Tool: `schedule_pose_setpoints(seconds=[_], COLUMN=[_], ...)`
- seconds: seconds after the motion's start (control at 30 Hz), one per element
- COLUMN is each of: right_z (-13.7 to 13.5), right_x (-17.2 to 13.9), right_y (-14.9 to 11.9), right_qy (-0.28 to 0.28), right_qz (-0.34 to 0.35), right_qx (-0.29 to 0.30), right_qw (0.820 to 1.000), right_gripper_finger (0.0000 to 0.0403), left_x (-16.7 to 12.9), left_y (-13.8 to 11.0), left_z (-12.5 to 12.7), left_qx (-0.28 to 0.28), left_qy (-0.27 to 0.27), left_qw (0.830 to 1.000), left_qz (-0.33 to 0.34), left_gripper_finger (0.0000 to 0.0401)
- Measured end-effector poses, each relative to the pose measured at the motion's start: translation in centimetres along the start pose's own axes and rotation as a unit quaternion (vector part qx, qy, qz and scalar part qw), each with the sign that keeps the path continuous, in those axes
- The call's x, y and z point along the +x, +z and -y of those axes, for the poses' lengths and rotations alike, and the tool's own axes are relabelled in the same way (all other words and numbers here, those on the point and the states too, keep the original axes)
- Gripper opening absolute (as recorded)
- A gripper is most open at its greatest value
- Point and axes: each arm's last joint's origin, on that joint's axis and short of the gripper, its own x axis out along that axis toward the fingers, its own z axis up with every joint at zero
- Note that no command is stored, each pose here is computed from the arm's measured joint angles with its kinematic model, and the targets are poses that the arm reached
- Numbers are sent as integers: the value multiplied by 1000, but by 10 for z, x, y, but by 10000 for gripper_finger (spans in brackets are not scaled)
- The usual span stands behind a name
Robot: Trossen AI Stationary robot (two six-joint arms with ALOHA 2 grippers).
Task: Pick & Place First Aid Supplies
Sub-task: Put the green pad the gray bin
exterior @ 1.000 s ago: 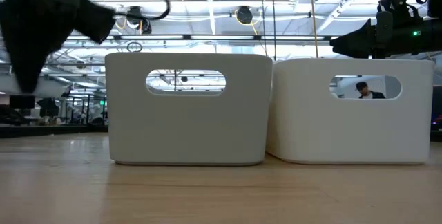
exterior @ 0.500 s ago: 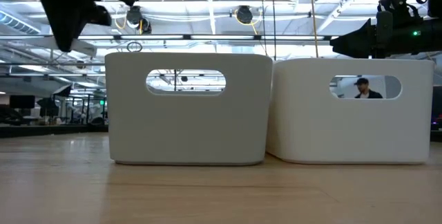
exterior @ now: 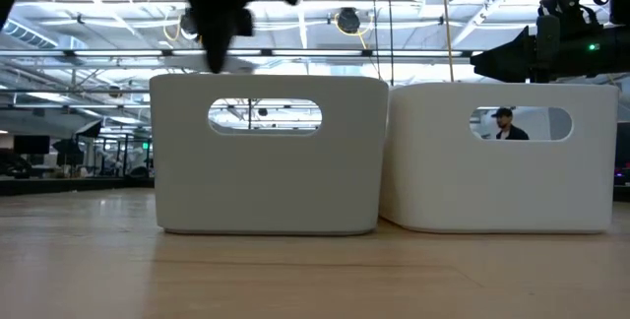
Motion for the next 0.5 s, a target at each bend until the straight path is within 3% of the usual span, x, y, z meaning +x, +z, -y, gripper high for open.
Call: schedule_pose_setpoints(seconds=[0.23, 0.5], right_z=[0, 0], right_x=[0, 0], right_y=[0, 0], right_qy=[0, 0], right_qz=[0, 0], right_qx=[0, 0], right_qw=[1000, 1000], right_gripper_finger=[279, 279], left_x=[4, 46], left_y=[46, 74], left_z=[15, 26], left_qx=[3, 7], left_qy=[-10, -5], left_qw=[999, 1000], left_qz=[30, 4], left_gripper_finger=[7, 7])
